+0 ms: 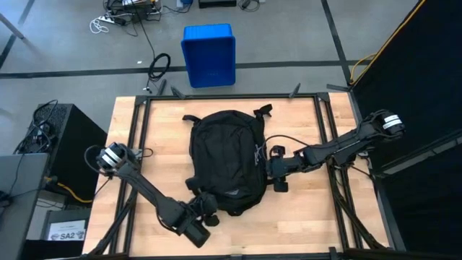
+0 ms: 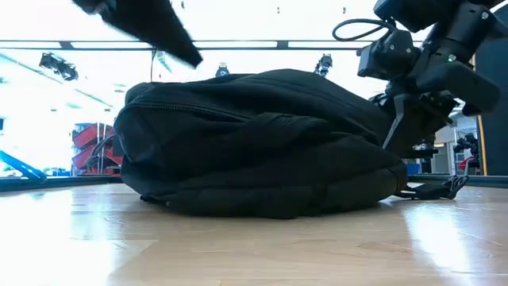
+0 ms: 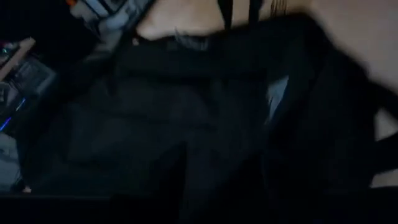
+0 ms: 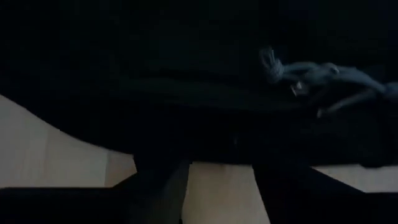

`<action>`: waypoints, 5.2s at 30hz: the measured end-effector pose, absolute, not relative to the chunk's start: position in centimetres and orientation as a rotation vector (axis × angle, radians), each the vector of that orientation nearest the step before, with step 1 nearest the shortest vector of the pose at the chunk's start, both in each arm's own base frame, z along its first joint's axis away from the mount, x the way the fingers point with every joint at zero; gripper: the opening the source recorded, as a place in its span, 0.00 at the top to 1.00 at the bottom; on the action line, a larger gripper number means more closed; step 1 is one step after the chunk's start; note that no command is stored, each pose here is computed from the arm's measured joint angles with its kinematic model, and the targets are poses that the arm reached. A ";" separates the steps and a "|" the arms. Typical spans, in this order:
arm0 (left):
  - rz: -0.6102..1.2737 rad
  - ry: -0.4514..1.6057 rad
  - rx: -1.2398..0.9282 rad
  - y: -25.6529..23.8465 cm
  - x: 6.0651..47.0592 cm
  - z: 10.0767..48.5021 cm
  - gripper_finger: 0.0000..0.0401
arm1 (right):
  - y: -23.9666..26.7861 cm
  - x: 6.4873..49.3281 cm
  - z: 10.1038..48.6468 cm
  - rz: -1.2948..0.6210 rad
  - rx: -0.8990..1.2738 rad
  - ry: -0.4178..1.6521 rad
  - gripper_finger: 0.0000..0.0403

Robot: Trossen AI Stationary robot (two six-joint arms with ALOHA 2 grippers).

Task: Unpack backpack
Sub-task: Close the black backpack

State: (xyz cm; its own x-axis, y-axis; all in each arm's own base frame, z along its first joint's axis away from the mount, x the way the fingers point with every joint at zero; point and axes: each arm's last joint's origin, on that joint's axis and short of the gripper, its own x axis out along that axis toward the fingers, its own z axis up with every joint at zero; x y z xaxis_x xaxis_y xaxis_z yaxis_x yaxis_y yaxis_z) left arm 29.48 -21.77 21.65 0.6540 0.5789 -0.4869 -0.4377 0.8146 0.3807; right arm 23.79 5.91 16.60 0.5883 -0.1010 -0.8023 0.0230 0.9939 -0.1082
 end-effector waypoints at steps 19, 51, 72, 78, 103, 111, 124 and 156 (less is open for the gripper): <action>0.311 0.564 0.284 -20.6 37.0 20.8 0.56 | 7.7 25.2 18.2 0.027 -0.105 0.692 0.60; 0.256 0.784 0.364 -20.7 34.4 19.9 1.00 | 7.5 24.1 17.4 -0.034 -0.564 0.809 0.55; 0.269 0.610 0.470 -22.4 30.0 26.1 1.00 | 6.8 25.3 18.2 0.048 -0.556 0.700 0.53; 0.220 0.710 0.375 -22.5 29.1 25.4 1.00 | 5.4 25.3 17.7 0.056 -0.413 0.778 0.58; 0.219 0.848 0.253 -24.3 28.5 21.7 1.00 | 6.1 27.7 11.9 -0.007 -0.268 0.758 0.66; 0.210 0.873 0.222 -24.6 28.5 21.1 1.00 | 5.3 28.1 13.3 -0.029 -0.249 0.674 0.67; 0.187 0.886 0.251 -25.4 29.7 18.5 1.00 | 1.8 29.5 15.5 -0.076 -0.036 0.606 0.68; 0.160 0.876 0.228 -25.4 30.7 17.9 1.00 | 2.3 30.8 13.5 0.030 -0.185 0.718 0.60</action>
